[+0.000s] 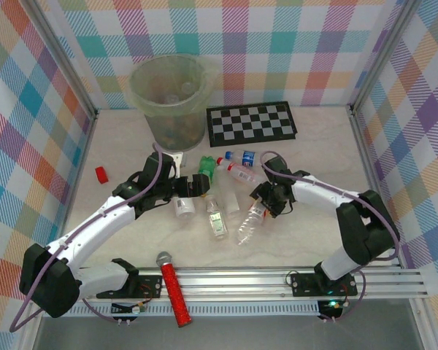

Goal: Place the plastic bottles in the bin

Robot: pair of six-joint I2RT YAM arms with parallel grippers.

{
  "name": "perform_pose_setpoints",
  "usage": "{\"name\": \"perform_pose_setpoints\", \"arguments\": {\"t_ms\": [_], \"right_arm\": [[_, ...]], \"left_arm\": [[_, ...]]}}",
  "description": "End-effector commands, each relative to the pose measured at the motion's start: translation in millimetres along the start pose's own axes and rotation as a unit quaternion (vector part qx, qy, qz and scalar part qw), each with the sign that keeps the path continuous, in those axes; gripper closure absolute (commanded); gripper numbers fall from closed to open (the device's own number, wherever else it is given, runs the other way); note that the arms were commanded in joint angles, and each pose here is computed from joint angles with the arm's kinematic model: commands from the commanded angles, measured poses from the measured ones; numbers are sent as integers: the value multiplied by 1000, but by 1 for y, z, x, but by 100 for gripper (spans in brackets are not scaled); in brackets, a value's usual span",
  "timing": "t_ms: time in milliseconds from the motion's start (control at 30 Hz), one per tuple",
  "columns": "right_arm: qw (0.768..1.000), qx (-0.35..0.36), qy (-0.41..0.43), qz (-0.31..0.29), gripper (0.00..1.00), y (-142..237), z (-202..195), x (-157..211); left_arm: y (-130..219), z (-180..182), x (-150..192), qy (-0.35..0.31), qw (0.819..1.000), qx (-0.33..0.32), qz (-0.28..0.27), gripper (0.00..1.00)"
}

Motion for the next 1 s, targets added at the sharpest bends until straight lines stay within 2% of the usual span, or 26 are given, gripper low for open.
{"name": "perform_pose_setpoints", "arguments": {"t_ms": [0,167,333,433,567,700,967], "right_arm": [[1000,-9,14,-21,36,29,5,2],[996,-31,69,-45,39,63,7,4],[986,-82,141,-46,39,93,27,10],[975,-134,177,-23,39,102,47,18],[955,-210,205,35,38,107,76,32],[941,-251,215,74,38,110,96,41],[931,-275,219,96,38,112,106,47]], "left_arm": [[0,-5,0,-2,1000,10,-4,0],[0,-18,-4,-2,998,67,-4,0],[2,-46,-23,-14,983,176,-40,0],[2,-68,-30,-32,970,235,-48,0],[-8,-94,-27,-60,958,277,-37,0],[-27,-103,-18,-76,963,259,-15,0],[-51,-94,-22,-69,980,184,-10,0]]}}
Point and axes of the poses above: each hand's point on the last joint's axis, 136 mm out from that joint toward the fingers, its own y axis back along the fingers, its own z axis along the line the jaws close on, x = y × z, the point moved 7 cm from there along y, back along the fingers, and after that the axes turned 15 degrees about -y, right-handed, at the moved point
